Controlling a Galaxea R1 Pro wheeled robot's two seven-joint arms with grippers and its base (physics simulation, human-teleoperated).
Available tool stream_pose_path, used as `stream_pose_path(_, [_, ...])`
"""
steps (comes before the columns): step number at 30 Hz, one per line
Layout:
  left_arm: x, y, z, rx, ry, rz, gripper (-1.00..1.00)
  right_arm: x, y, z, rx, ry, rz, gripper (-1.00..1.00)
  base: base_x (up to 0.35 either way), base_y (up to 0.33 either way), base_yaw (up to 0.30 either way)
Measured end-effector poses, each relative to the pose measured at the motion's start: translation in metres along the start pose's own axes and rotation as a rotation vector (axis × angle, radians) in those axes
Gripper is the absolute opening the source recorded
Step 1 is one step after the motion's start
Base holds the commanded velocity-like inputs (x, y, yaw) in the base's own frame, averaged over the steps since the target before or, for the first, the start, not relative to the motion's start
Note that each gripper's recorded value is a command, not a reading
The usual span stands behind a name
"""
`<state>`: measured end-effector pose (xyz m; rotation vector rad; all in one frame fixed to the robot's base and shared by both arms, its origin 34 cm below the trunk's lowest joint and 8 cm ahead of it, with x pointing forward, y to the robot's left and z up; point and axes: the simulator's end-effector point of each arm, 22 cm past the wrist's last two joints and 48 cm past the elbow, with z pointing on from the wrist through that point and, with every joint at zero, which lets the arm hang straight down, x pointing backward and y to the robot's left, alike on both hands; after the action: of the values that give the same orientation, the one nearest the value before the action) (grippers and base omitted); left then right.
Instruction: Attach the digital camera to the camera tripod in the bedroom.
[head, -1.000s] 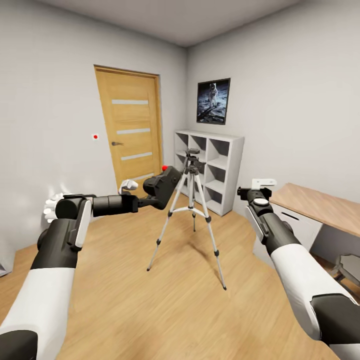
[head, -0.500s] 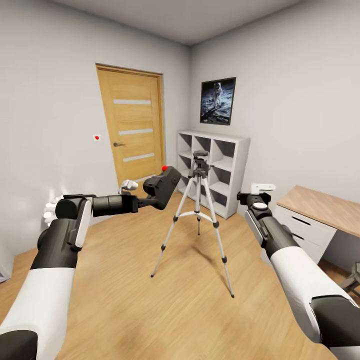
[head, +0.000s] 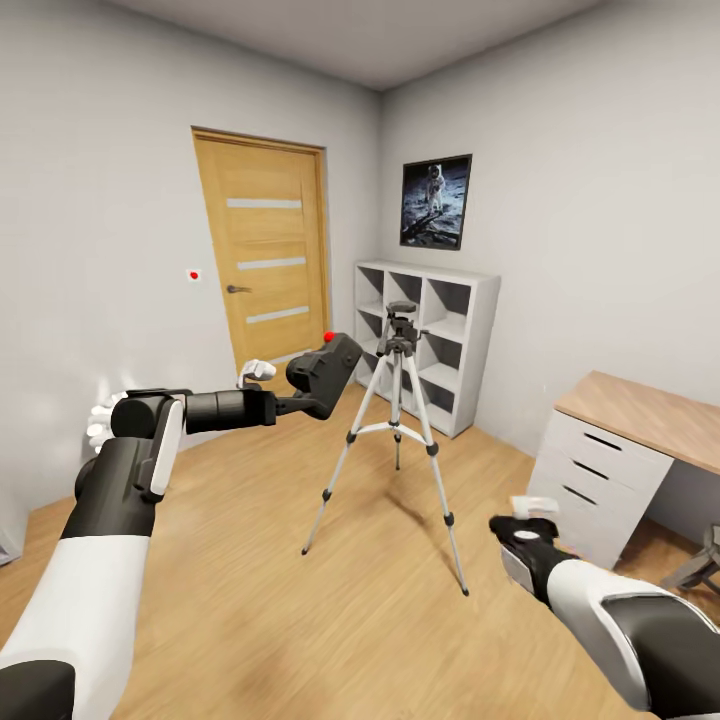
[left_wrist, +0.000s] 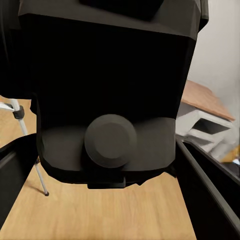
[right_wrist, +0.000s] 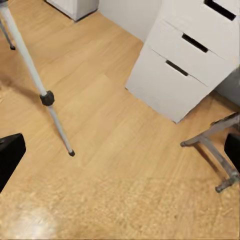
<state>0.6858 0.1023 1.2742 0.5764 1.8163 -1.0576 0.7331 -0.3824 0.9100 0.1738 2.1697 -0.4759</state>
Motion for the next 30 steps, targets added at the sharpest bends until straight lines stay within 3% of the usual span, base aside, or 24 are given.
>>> stream_pose_path(9, [0.001,0.001,0.001,0.000,0.002,-0.005,-1.00,0.138,0.005,-0.021,-0.053,0.140,-0.067,1.00,0.000,0.000,0.000])
stream_pose_path(12, [0.002,0.001,0.001,0.000,0.003,-0.005,-1.00,0.205,0.010,-0.041,-0.105,0.225,-0.093,1.00,0.000,0.000,0.000])
stream_pose_path(15, [0.002,0.001,0.001,0.000,0.004,-0.005,-1.00,0.290,0.002,-0.074,-0.124,0.334,-0.133,1.00,0.000,0.000,0.000])
stream_pose_path(23, [0.002,0.001,0.001,0.000,0.004,-0.005,-1.00,0.407,-0.025,-0.137,-0.129,0.499,-0.197,1.00,0.000,0.000,0.000])
stream_pose_path(25, [0.002,0.001,0.001,0.000,0.004,-0.005,-1.00,0.474,-0.046,-0.187,-0.131,0.603,-0.235,1.00,0.000,0.000,0.000])
stream_pose_path(27, [0.002,0.001,0.001,-0.001,0.004,-0.004,-1.00,0.482,-0.048,-0.193,-0.133,0.615,-0.241,1.00,0.000,0.000,0.000])
stream_pose_path(30, [0.002,0.001,0.001,-0.001,0.004,-0.005,-1.00,0.509,-0.055,-0.218,-0.142,0.661,-0.256,1.00,0.000,0.000,0.000])
